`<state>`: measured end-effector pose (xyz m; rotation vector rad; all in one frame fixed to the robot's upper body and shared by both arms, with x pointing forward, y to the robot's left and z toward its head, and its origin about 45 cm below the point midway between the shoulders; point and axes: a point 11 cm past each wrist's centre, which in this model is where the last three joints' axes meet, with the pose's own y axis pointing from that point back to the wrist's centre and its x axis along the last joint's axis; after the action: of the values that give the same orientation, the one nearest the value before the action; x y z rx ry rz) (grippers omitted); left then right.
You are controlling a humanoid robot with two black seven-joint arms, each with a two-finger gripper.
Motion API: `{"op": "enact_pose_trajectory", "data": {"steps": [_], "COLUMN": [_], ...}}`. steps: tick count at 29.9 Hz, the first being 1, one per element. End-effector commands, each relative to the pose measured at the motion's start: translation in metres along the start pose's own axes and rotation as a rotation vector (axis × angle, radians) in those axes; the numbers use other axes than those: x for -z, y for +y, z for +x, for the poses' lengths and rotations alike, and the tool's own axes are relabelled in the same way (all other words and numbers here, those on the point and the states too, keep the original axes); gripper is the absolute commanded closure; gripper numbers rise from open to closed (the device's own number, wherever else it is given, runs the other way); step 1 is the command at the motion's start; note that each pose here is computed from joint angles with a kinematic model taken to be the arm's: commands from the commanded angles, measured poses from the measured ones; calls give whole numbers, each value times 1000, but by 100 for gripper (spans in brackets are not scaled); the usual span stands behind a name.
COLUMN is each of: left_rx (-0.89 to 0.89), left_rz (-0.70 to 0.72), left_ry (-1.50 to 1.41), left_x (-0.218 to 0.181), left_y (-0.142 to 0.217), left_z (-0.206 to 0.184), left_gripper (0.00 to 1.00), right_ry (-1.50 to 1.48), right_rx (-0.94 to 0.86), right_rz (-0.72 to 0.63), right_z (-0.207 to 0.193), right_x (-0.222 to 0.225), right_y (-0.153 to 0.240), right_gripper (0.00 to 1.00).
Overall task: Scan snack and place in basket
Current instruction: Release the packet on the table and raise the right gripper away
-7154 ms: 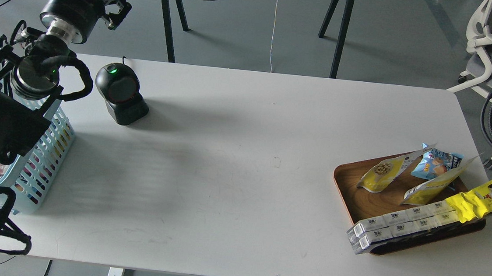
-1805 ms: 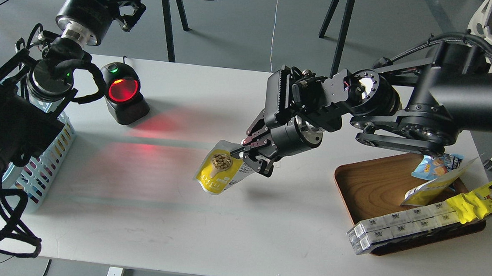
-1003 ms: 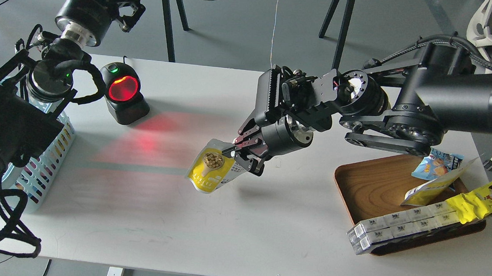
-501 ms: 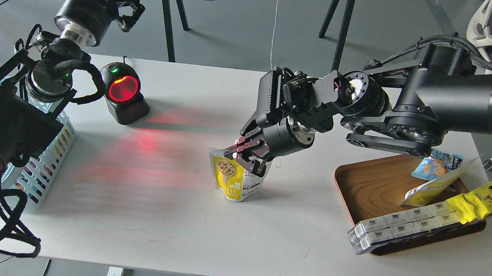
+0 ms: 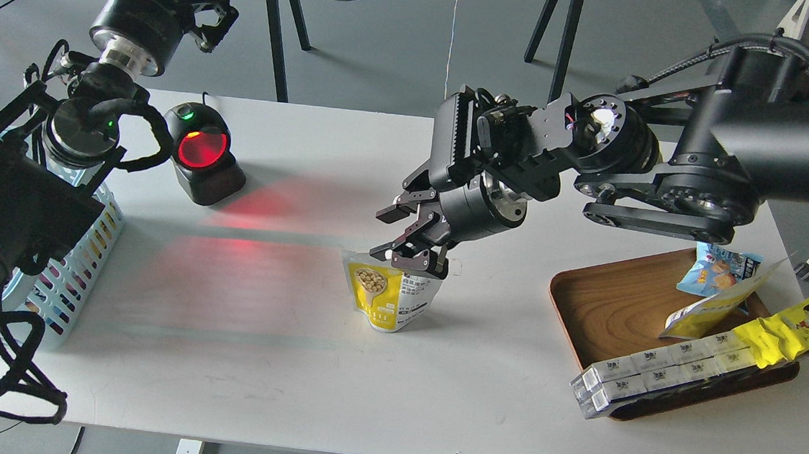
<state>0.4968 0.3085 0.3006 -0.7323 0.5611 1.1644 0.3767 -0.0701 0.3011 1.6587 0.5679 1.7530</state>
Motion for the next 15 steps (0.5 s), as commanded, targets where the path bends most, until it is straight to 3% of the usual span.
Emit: {"op": "enact_pose_trajectory", "data": {"steps": [1, 6, 12, 15], "left_rx": [1, 4, 5, 21], "left_rz": [1, 4, 9, 25], "left_ry": [-3, -9, -9, -18], "left_x": [-1, -3, -1, 0], "left_y": [0, -1, -5, -4], "left_z": [0, -1, -6, -9], "left_gripper": [0, 0, 0, 0], "right_ry": [-135, -381, -694, -941], "right_rx": [-81, -231, -475, -629], "right_rz": [-63, -132, -220, -197], "right_z": [18, 34, 18, 3], "right_x": [-18, -46, -87, -104], "right_y": [27, 77, 137, 155], "right_gripper": [31, 5, 2, 2]}}
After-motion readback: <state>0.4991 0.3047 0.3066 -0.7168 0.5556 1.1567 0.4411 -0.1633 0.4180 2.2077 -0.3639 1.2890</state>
